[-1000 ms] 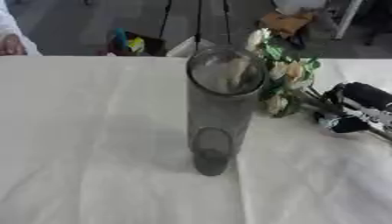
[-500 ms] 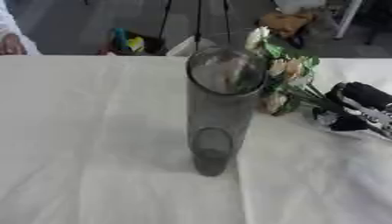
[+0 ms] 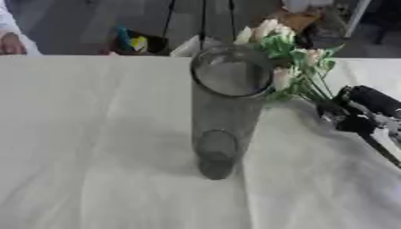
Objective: Arrange flowers into the vase.
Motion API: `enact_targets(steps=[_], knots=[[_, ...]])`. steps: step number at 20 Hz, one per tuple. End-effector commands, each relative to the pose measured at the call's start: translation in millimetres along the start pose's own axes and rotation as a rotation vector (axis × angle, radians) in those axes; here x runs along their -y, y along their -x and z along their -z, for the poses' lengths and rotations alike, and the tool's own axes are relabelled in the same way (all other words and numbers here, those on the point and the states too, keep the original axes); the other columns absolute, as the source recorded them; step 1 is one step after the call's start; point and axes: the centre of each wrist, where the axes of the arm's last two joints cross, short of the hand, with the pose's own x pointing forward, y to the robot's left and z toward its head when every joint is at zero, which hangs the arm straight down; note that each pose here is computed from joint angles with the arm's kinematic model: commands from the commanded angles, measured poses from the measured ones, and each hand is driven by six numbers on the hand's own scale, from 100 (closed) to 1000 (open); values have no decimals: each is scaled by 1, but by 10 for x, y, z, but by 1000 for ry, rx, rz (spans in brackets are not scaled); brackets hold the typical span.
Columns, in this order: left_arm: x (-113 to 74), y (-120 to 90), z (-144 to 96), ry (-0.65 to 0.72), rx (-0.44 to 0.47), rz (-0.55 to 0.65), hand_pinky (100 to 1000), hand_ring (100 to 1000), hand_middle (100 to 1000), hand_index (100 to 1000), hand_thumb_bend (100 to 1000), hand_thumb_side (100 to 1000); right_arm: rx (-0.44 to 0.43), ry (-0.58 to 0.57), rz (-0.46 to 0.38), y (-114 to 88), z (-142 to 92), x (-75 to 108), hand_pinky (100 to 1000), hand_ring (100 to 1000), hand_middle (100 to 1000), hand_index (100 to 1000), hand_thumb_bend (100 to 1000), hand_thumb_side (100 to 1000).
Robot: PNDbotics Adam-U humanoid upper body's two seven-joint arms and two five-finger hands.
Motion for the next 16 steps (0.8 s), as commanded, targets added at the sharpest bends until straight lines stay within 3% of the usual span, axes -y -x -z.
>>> enact_targets(steps=[1, 3, 5, 6, 7, 11, 16], knots=[[11, -59, 54, 11, 31, 0, 569, 718, 745, 920, 100, 1000, -4, 53, -48, 66, -30, 132, 247, 165, 100, 386, 100, 1000], [12, -59, 55, 11, 31, -1, 569, 716, 743, 920, 100, 1000, 5, 66, -59, 64, -39, 120, 243, 161, 100, 403, 100, 954], [11, -59, 54, 9, 31, -1, 567, 715, 742, 920, 100, 1000, 8, 81, -59, 69, -47, 113, 224, 146, 100, 360, 100, 831], [11, -59, 55, 9, 31, -2, 567, 714, 741, 920, 100, 1000, 4, 100, -50, 71, -46, 112, 220, 145, 100, 255, 100, 811], [11, -59, 55, 8, 31, -2, 567, 714, 740, 920, 100, 1000, -1, 121, -35, 71, -45, 109, 220, 145, 100, 216, 100, 782], [9, -58, 53, 6, 30, -2, 566, 713, 738, 921, 100, 1000, -21, 203, 41, 63, -34, 123, 222, 152, 100, 131, 100, 763], [8, -58, 52, 4, 29, -3, 566, 712, 735, 920, 100, 1000, -28, 263, 138, 17, 3, 194, 214, 151, 100, 114, 100, 747]])
